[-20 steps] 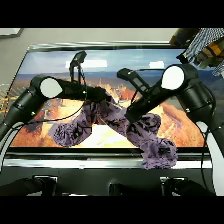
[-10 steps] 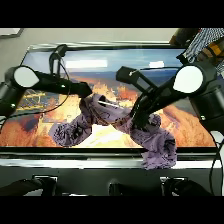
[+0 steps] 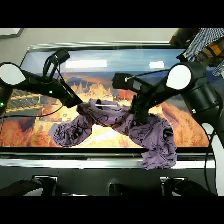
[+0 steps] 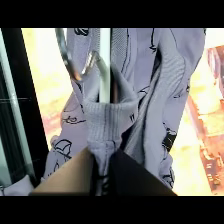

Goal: Fold the clothes and pants, and hang the long-sleeved shirts on hangers.

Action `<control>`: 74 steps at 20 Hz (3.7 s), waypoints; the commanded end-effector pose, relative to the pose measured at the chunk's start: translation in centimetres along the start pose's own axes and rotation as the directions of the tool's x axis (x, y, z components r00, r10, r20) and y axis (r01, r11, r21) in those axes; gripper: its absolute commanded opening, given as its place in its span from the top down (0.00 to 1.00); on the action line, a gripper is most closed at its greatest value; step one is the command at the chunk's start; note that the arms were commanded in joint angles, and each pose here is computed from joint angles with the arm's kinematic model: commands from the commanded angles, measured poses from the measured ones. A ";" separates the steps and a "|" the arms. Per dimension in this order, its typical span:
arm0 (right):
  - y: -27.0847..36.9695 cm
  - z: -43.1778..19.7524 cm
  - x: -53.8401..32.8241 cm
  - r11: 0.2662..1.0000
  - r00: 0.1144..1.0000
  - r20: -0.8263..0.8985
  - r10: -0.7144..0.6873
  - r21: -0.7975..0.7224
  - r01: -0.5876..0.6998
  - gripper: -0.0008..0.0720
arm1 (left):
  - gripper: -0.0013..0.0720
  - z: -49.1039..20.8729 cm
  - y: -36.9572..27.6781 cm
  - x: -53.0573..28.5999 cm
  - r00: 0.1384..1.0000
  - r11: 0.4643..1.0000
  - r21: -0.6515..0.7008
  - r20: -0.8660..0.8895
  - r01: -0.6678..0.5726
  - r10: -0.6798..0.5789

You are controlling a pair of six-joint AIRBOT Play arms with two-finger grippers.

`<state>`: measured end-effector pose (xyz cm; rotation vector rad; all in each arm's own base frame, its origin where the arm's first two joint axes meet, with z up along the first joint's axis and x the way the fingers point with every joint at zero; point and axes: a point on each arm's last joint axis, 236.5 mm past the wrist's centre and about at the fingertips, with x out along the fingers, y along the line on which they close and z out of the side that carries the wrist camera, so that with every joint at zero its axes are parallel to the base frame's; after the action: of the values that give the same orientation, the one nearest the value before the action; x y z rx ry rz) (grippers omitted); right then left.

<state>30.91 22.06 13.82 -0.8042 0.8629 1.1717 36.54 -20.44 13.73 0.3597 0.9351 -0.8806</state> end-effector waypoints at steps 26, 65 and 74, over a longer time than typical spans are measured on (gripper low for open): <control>1.8 0.4 -1.1 0.989 0.983 0.109 0.149 0.000 -0.150 0.84 | 0.95 -3.3 -1.2 5.6 0.986 0.887 0.433 -0.115 0.161 -0.123; -4.3 -10.1 0.7 0.908 0.917 0.378 0.123 0.330 -0.258 0.52 | 0.95 -0.1 -5.0 -1.5 0.997 0.877 0.480 0.037 0.037 -0.063; -1.9 -9.3 -1.3 0.955 0.956 0.277 0.097 0.243 -0.168 0.94 | 0.55 0.5 -4.6 -1.5 0.997 0.899 0.438 0.060 0.015 -0.046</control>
<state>31.55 13.51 9.72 -0.3014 0.8551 1.2749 32.15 -22.95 15.44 0.7245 0.6648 -1.1685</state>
